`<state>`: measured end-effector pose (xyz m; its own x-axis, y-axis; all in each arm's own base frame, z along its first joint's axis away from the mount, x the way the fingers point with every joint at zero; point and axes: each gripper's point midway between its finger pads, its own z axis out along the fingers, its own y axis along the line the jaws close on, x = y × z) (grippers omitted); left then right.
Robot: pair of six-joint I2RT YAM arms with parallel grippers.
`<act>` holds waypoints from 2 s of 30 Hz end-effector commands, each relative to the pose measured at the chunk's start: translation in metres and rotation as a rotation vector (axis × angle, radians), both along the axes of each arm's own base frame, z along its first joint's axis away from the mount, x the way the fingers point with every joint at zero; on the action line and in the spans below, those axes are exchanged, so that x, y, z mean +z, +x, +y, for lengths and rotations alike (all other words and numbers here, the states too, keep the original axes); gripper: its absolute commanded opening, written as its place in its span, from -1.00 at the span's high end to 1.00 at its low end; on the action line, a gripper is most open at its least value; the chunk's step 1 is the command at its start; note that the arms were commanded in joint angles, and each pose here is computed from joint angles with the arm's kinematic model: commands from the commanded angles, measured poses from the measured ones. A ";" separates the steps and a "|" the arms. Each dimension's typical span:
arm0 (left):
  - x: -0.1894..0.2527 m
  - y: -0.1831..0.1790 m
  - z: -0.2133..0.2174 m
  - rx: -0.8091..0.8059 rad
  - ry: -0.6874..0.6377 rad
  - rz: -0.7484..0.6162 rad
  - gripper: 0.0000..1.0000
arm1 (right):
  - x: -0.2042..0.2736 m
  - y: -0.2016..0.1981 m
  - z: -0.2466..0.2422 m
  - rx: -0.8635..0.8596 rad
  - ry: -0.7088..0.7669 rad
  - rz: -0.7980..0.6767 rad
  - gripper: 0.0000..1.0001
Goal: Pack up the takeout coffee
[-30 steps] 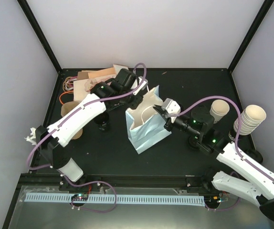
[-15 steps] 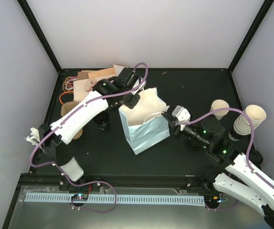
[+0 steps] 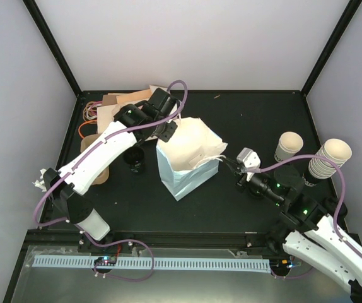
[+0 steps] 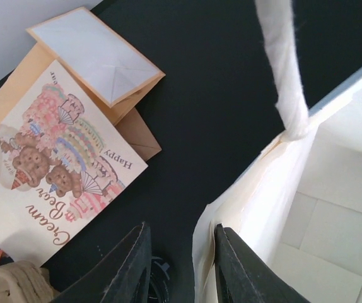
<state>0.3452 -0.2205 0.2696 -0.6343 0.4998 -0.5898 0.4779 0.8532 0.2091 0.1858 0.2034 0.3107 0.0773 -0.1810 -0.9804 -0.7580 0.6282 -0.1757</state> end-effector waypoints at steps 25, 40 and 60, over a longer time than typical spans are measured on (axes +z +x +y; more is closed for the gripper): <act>0.044 -0.028 -0.014 -0.138 0.084 -0.176 0.86 | 0.004 -0.002 0.007 0.028 0.050 0.050 0.51; 0.072 -0.037 0.003 0.044 -0.105 -0.197 -0.12 | 0.005 -0.003 0.001 0.004 0.055 0.070 0.50; 0.061 -0.063 0.009 0.020 -0.335 -0.123 -0.98 | -0.006 0.002 -0.001 -0.025 0.054 0.073 0.48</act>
<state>0.2779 -0.2006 0.3202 -0.5689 0.3038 -0.7642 0.4286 0.9026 0.0398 0.1862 0.2022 0.3018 -0.0052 -0.1472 -0.9891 -0.7593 0.6442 -0.0919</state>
